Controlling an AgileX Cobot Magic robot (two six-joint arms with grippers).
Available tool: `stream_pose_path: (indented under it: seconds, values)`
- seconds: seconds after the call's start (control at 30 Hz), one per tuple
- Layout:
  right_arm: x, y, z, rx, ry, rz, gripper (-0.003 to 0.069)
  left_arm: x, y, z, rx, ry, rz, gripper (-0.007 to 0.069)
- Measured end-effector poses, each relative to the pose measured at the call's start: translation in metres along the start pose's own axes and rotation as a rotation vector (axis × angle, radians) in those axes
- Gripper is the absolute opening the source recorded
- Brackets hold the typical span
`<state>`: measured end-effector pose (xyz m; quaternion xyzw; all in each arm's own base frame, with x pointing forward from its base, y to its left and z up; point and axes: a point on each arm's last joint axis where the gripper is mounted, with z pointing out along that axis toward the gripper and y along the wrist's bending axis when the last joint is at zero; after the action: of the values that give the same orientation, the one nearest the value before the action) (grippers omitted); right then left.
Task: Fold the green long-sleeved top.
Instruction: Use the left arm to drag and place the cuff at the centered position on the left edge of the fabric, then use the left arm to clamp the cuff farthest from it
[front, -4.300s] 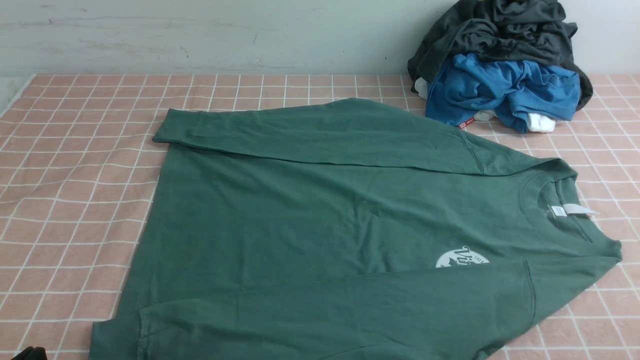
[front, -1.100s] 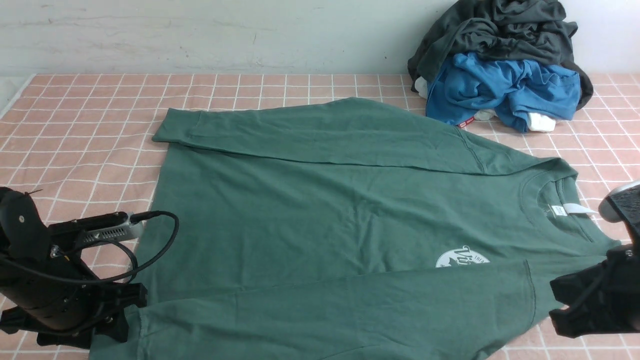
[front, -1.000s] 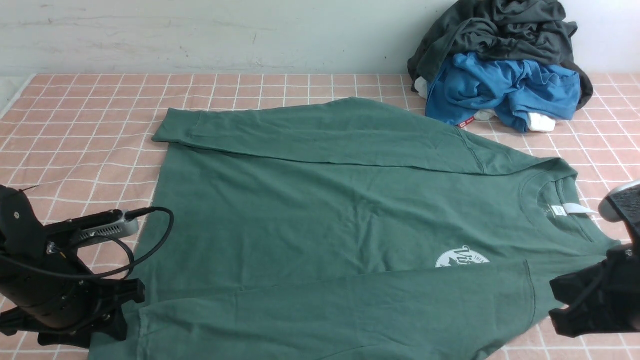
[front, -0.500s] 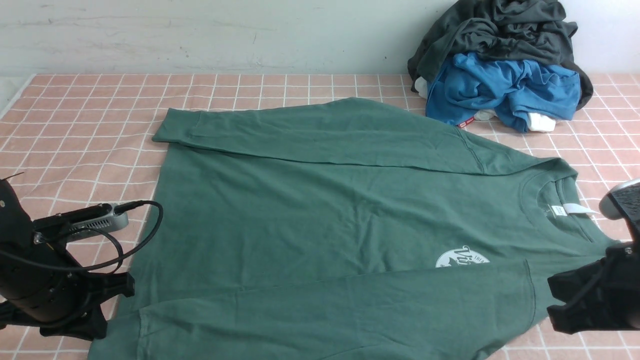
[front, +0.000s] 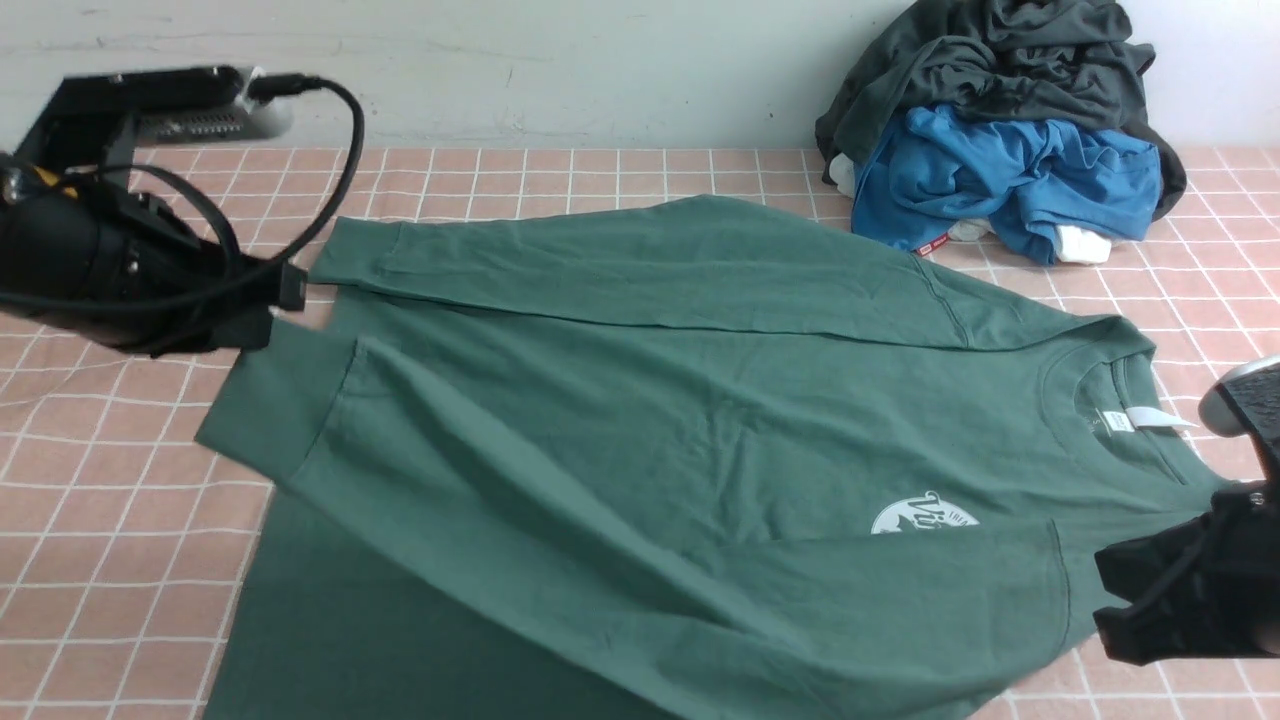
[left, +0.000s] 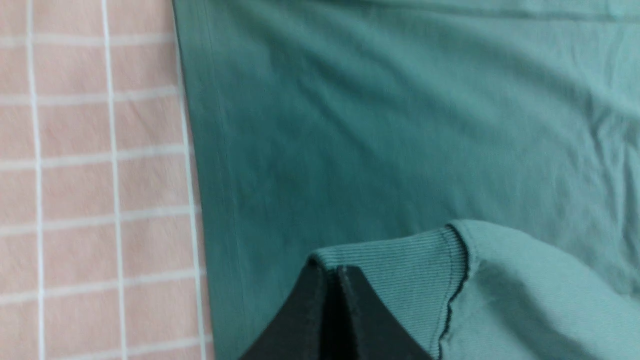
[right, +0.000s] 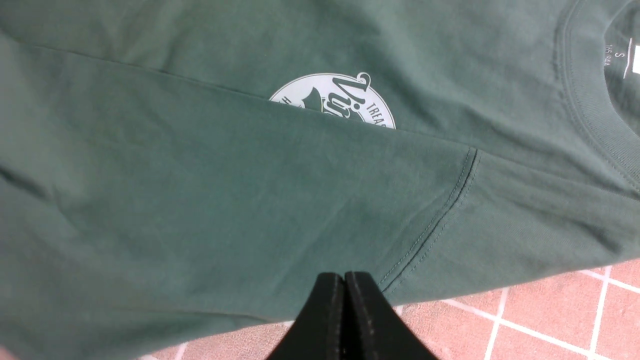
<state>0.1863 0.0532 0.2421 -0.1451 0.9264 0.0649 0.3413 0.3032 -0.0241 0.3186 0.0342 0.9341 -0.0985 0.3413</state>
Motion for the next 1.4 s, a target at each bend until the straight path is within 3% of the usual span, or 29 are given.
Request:
stream_pose_path:
  seconds: [0.3, 0.47, 0.5, 0.6, 0.67, 0.8, 1.03, 1.2, 1.3, 1.4]
  values:
    - [0.000, 0.000, 0.000, 0.000, 0.000, 0.000, -0.0010, -0.018, 0.021, 0.093, -0.019, 0.109, -0.030, 0.0001]
    - [0.000, 0.000, 0.000, 0.000, 0.000, -0.005, -0.0010, -0.036, 0.051, 0.151, -0.028, 0.210, -0.099, 0.0127]
    - [0.000, 0.000, 0.000, 0.001, 0.000, -0.008, -0.0010, -0.041, 0.052, 0.151, -0.028, 0.201, -0.101, 0.0134]
    - [0.000, 0.000, 0.000, 0.003, -0.004, -0.024, -0.0010, -0.073, 0.069, 0.169, -0.043, 0.124, -0.135, 0.0267]
    - [-0.002, -0.001, 0.000, 0.011, -0.019, -0.039, -0.0010, -0.090, 0.075, 0.181, -0.045, 0.074, -0.136, 0.0314]
    - [-0.004, -0.003, 0.001, 0.030, -0.071, -0.060, -0.0010, -0.106, 0.086, 0.220, -0.048, 0.023, -0.139, 0.0346]
    - [-0.003, -0.003, 0.003, 0.040, -0.102, -0.067, -0.0010, -0.099, 0.109, 0.277, -0.143, 0.013, -0.192, 0.0347]
    - [-0.003, -0.003, 0.003, 0.040, -0.103, -0.067, -0.0010, -0.096, 0.112, 0.282, -0.170, 0.032, -0.271, 0.0335]
    - [-0.005, -0.003, 0.003, 0.042, -0.118, -0.067, -0.0010, -0.094, 0.113, 0.282, -0.182, 0.060, -0.284, 0.0271]
    - [-0.007, -0.004, 0.003, 0.045, -0.138, -0.070, -0.0010, -0.093, 0.113, 0.280, -0.193, 0.085, -0.280, 0.0151]
